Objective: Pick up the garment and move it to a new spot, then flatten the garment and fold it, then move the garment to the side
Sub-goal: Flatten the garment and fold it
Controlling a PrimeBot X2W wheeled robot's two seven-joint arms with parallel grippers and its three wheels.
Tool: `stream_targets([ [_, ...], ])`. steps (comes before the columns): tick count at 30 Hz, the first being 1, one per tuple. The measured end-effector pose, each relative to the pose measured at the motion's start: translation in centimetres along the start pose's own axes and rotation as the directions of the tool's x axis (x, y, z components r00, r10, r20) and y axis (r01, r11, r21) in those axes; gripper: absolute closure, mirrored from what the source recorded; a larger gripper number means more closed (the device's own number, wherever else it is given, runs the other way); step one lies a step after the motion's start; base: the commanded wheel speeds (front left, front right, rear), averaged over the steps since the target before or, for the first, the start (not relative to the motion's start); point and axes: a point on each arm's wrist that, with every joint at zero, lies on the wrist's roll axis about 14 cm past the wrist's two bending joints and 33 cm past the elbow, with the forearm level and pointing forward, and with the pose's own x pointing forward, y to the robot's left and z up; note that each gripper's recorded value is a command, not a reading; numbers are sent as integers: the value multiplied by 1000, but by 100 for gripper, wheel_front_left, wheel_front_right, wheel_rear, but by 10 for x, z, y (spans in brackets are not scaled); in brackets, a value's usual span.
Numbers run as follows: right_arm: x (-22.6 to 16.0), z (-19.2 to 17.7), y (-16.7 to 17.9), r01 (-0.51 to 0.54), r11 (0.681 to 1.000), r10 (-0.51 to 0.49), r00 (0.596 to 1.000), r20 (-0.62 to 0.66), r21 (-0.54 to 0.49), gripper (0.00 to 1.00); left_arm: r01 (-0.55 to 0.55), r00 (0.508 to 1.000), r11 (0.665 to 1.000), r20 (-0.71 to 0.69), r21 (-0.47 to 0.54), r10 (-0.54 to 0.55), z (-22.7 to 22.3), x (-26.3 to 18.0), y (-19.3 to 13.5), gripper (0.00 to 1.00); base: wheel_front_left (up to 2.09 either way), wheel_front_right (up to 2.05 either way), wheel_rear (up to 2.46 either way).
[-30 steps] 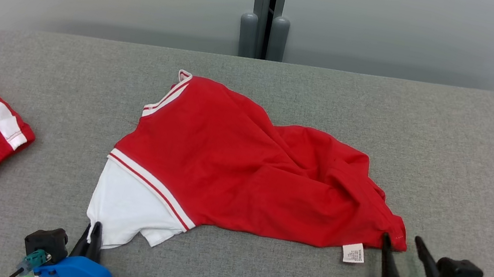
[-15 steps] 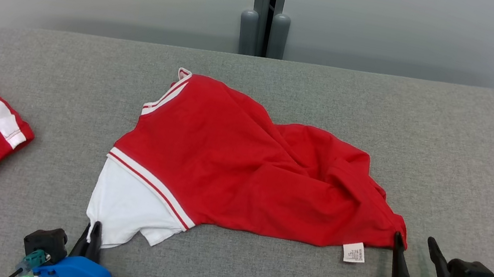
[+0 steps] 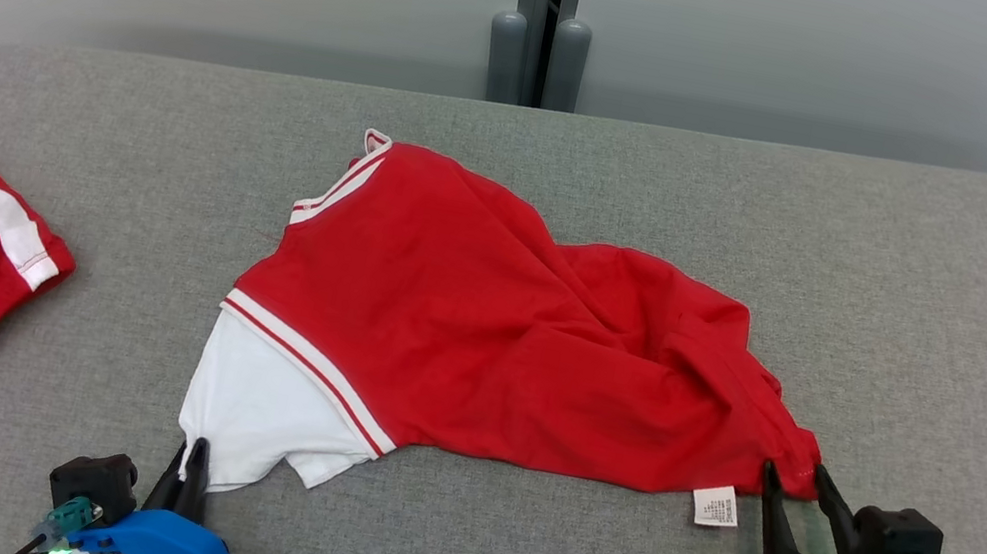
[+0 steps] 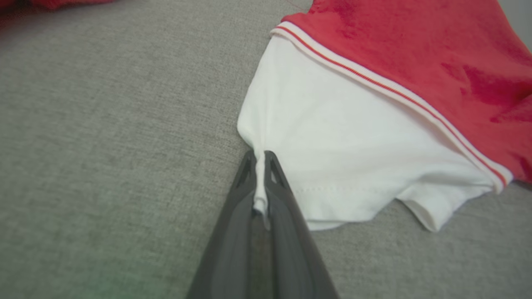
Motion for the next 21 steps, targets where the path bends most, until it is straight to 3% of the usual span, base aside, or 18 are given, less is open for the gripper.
stream_targets([
  [4,0,1,1,-2,1000,2,1000,3,3,52,3,1000,1000,1,1,-3,0,0,0,100,0,0,0],
  [12,1,10,-1,6,1000,-6,999,33,18,85,12,1000,1000,12,9,-12,4,0,-3,100,0,0,0],
  [14,-1,15,-1,7,1000,-8,999,52,22,97,20,999,1000,30,15,-20,10,-2,-4,100,0,0,0],
  [21,-13,41,-4,20,999,-26,990,142,45,100,78,980,997,183,24,-81,56,-9,-20,100,0,0,0],
])
